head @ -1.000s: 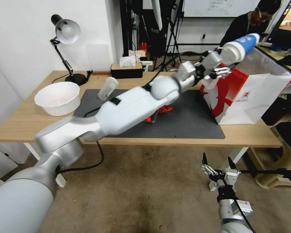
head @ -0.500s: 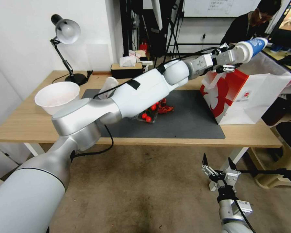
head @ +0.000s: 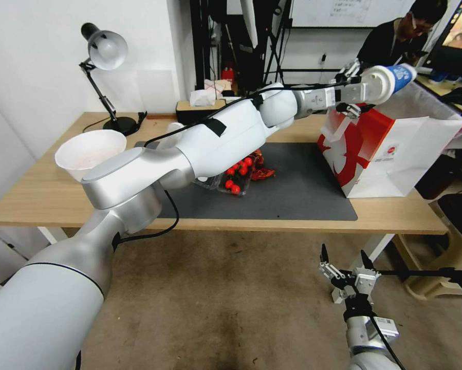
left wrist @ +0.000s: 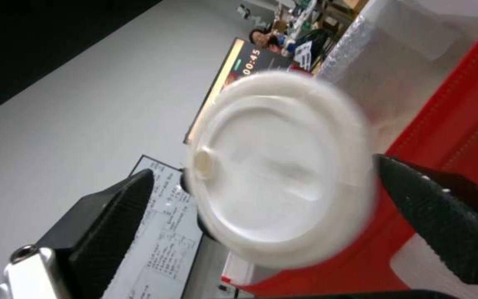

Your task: Pick up the trash from the table and place it into the takeout bag.

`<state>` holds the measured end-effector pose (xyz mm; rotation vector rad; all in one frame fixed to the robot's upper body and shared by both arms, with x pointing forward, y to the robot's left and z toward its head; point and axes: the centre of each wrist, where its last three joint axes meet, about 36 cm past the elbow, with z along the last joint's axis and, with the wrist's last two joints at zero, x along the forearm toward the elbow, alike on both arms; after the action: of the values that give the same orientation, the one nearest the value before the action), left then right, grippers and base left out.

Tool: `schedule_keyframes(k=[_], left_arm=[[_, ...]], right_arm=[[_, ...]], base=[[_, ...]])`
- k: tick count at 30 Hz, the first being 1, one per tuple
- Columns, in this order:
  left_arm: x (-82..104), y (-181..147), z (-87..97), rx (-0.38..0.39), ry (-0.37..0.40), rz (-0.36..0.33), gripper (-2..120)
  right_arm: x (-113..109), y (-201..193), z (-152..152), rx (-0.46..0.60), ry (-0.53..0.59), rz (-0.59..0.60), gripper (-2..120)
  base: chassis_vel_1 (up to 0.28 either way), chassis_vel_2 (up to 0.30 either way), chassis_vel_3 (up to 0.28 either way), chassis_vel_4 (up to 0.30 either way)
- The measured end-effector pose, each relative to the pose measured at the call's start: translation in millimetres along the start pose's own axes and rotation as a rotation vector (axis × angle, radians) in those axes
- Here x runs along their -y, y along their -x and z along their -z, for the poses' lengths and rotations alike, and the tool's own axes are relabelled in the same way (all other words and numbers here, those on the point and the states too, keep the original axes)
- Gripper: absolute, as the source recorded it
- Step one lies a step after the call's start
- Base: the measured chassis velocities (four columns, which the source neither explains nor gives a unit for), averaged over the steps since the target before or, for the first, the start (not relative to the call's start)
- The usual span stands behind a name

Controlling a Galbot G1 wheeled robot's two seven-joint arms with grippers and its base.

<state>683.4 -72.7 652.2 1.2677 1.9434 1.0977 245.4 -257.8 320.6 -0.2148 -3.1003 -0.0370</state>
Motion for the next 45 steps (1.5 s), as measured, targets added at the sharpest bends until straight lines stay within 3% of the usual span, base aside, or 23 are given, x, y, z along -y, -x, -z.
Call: schedule_keyframes(k=[8,14,17,18,21,23,25,27,29,30,32,33,34,37,39,41,45], left_arm=[[2.2,-4.9,-2.7,0.008,-0.035,0.038,100],[13.5,-26.5,-12.8,0.008,-0.132,0.084,100],[28.6,-47.4,-22.4,-0.013,-0.245,0.193,100],[28.6,-47.4,-22.4,-0.013,-0.245,0.193,100],[41.9,-81.3,-33.9,-0.104,-0.349,0.273,100],[45.1,-88.4,-36.8,-0.122,-0.364,0.29,100],[61.7,-122.6,-47.1,-0.206,-0.429,0.374,100],[67.7,-133.2,-48.8,-0.243,-0.456,0.404,100],[77.4,-153.7,-43.3,-0.355,-0.53,0.451,100],[77.4,-153.7,-43.3,-0.355,-0.53,0.451,100],[79.9,-161.0,-38.4,-0.402,-0.586,0.479,100],[82.0,-167.5,-31.5,-0.454,-0.658,0.521,100],[82.0,-167.5,-31.5,-0.454,-0.658,0.521,100],[88.5,-182.3,-15.8,-0.557,-0.779,0.64,100],[90.1,-184.9,-13.3,-0.576,-0.79,0.658,100],[92.1,-199.2,-4.7,-0.642,-0.814,0.733,100],[90.1,-209.4,0.3,-0.663,-0.823,0.775,100]], right_arm=[[-1.2,-0.6,-0.1,-0.002,0.003,-0.001,100],[-0.3,-1.8,1.5,0.0,0.001,0.0,100],[0.2,-1.0,2.4,0.003,0.0,0.0,100],[0.2,-1.0,2.4,0.003,0.0,0.0,100],[-0.7,-0.8,2.7,0.003,0.001,0.002,100],[-0.9,-1.0,2.6,0.003,0.002,0.002,100],[-1.2,-1.8,2.1,0.0,0.001,0.006,100],[-1.0,-1.9,1.8,-0.002,0.0,0.006,100],[-1.3,-2.1,1.4,-0.003,-0.002,0.008,100],[-1.3,-2.1,1.4,-0.003,-0.002,0.008,100],[-1.5,-2.3,1.3,-0.004,-0.002,0.008,100],[-1.8,-2.5,1.1,-0.006,-0.003,0.01,100],[-1.8,-2.5,1.1,-0.006,-0.003,0.01,100],[-2.4,-3.0,0.9,-0.007,-0.003,0.01,100],[-2.5,-3.1,1.0,-0.007,-0.002,0.009,100],[-3.3,-4.8,1.6,-0.007,-0.001,0.009,100],[-3.5,-5.5,2.2,-0.006,-0.002,0.009,100]], base=[[0.0,0.0,0.0,0.0],[0.0,0.0,0.0,0.0],[0.0,0.0,0.0,0.0],[0.0,0.0,0.0,0.0],[0.0,0.0,0.0,0.0],[0.0,0.0,0.0,0.0],[0.0,0.0,0.0,0.0],[0.0,0.0,0.0,0.0],[0.0,0.0,0.0,0.0],[0.0,0.0,0.0,0.0],[0.0,0.0,0.0,0.0],[0.0,0.0,0.0,0.0],[0.0,0.0,0.0,0.0],[0.0,0.0,0.0,0.0],[0.0,0.0,0.0,0.0],[0.0,0.0,0.0,0.0],[0.0,0.0,0.0,0.0]])
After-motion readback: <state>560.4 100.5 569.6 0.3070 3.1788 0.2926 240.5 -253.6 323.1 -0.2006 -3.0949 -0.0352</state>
